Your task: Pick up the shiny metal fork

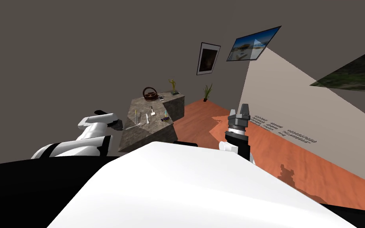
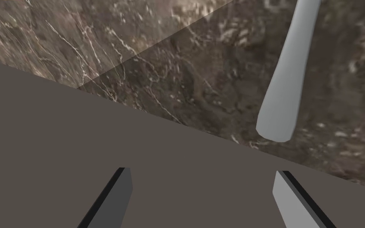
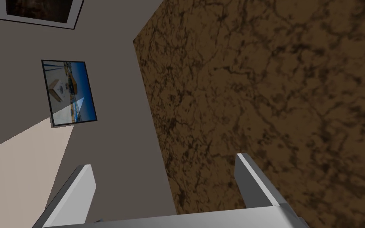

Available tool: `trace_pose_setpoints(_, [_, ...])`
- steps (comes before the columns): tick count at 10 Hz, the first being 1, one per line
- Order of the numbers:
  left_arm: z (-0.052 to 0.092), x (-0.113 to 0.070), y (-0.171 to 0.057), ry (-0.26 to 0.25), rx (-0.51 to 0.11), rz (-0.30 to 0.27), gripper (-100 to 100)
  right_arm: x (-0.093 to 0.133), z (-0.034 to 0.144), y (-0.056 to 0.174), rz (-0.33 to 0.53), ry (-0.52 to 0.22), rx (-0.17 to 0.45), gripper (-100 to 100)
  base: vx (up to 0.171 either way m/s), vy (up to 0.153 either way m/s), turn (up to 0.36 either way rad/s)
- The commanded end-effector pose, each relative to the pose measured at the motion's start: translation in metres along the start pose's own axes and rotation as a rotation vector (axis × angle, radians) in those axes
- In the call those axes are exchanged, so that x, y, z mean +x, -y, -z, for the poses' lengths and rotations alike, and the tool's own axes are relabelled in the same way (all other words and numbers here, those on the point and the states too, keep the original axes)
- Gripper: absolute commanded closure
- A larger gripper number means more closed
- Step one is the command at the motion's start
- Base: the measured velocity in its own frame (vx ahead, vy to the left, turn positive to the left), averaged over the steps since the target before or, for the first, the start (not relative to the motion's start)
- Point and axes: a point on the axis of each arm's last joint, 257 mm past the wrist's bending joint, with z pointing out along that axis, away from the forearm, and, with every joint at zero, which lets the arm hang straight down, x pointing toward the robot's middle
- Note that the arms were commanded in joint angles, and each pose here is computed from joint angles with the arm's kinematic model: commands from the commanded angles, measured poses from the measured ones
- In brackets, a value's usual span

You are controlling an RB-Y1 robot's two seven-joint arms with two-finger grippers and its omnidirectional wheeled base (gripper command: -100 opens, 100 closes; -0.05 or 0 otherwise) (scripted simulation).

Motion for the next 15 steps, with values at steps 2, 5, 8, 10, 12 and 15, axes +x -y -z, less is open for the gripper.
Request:
trace_pose_setpoints(2, [0.003,-0.009,-0.011,-0.006,-0.060,0.021,-100,0.000,0.000,0.000,0.000,0.000,0.000,0,-0.005,0.017,-0.116])
trace_pose_setpoints(5, [0.003,-0.018,-0.030,-0.010,-0.135,0.050,-100,0.000,0.000,0.000,0.000,0.000,0.000,0,-0.001,0.005,-0.040])
trace_pose_setpoints(8, [0.004,-0.025,-0.050,-0.017,-0.207,0.078,-100,0.000,0.000,0.000,0.000,0.000,0.000,0,0.000,0.016,-0.100])
trace_pose_setpoints(10, [0.007,-0.029,-0.064,-0.029,-0.263,0.099,-100,0.000,0.000,0.000,0.000,0.000,0.000,0,0.001,0.016,-0.104])
trace_pose_setpoints(12, [0.010,-0.031,-0.077,-0.043,-0.315,0.118,-100,0.000,0.000,0.000,0.000,0.000,0.000,0,0.001,0.007,-0.063])
trace_pose_setpoints(15, [0.018,-0.031,-0.101,-0.073,-0.406,0.152,-100,0.000,0.000,0.000,0.000,0.000,0.000,0,0.008,0.020,-0.122])
